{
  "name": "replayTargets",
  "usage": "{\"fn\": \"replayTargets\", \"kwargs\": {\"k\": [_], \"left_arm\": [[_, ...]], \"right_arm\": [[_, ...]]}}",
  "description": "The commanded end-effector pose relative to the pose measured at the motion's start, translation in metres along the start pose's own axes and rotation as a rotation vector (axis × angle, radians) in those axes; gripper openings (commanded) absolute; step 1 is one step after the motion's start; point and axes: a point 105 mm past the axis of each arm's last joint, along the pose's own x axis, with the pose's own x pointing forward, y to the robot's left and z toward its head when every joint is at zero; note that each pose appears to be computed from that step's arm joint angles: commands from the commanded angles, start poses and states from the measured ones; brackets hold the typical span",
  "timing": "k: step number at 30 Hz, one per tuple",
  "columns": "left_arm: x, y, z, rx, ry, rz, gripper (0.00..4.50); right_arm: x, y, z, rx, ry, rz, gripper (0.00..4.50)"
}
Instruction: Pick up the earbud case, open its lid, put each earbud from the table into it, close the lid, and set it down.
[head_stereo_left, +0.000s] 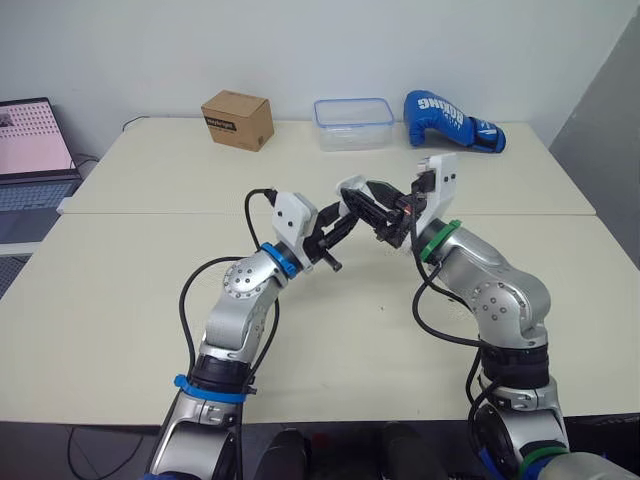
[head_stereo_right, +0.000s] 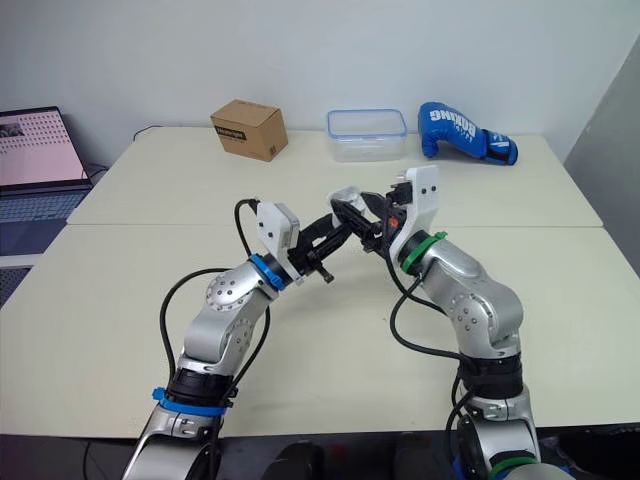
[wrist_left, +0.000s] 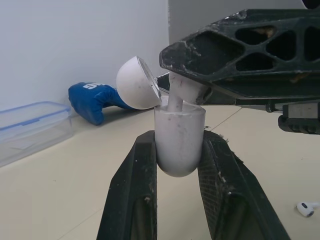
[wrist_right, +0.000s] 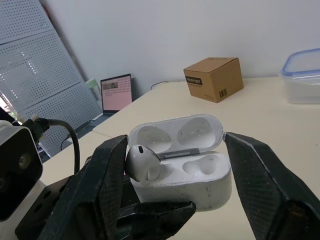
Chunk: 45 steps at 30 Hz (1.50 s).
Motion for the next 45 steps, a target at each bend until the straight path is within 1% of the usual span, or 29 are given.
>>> {"fn": "replayTargets", "kwargs": {"k": [1, 8, 18, 23, 28, 33, 34, 36, 39, 41, 43, 45], "left_arm": [[0.004, -0.007, 0.019, 0.029, -0.071, -0.031, 0.74], [0.004, -0.008, 0.019, 0.025, -0.071, -0.034, 0.74], [0.002, -0.006, 0.015, 0.011, -0.060, -0.017, 0.74], [-0.007, 0.010, 0.009, 0.033, -0.019, 0.035, 0.74], [-0.016, 0.021, 0.007, 0.049, 0.003, 0.068, 0.74], [-0.027, 0.025, 0.003, 0.048, 0.024, 0.092, 0.74], [-0.029, 0.024, 0.002, 0.046, 0.029, 0.096, 0.74], [-0.035, 0.025, 0.001, 0.045, 0.040, 0.106, 0.74], [-0.046, 0.028, -0.003, 0.051, 0.065, 0.121, 0.74], [-0.052, 0.030, -0.004, 0.054, 0.077, 0.129, 0.74], [-0.056, 0.029, -0.003, 0.054, 0.082, 0.134, 0.74], [-0.059, 0.026, -0.002, 0.051, 0.084, 0.138, 0.74]], "right_arm": [[-0.003, 0.002, 0.015, -0.026, -0.044, 0.014, 3.16], [-0.003, -0.001, 0.016, -0.036, -0.045, 0.011, 3.16], [-0.003, -0.001, 0.027, -0.009, -0.086, 0.023, 3.16], [-0.007, -0.014, 0.038, -0.031, -0.098, 0.001, 3.16], [-0.019, -0.028, 0.040, -0.084, -0.049, -0.008, 3.16], [-0.041, -0.048, 0.032, -0.141, 0.046, -0.034, 3.16], [-0.048, -0.051, 0.028, -0.163, 0.089, -0.031, 3.16], [-0.065, -0.057, 0.016, -0.217, 0.205, -0.017, 3.16], [-0.101, -0.069, -0.008, -0.285, 0.437, 0.001, 3.16], [-0.122, -0.077, -0.019, -0.286, 0.536, -0.034, 3.16], [-0.135, -0.078, -0.027, -0.280, 0.570, -0.072, 3.16], [-0.146, -0.072, -0.036, -0.270, 0.579, -0.103, 3.16]]}}
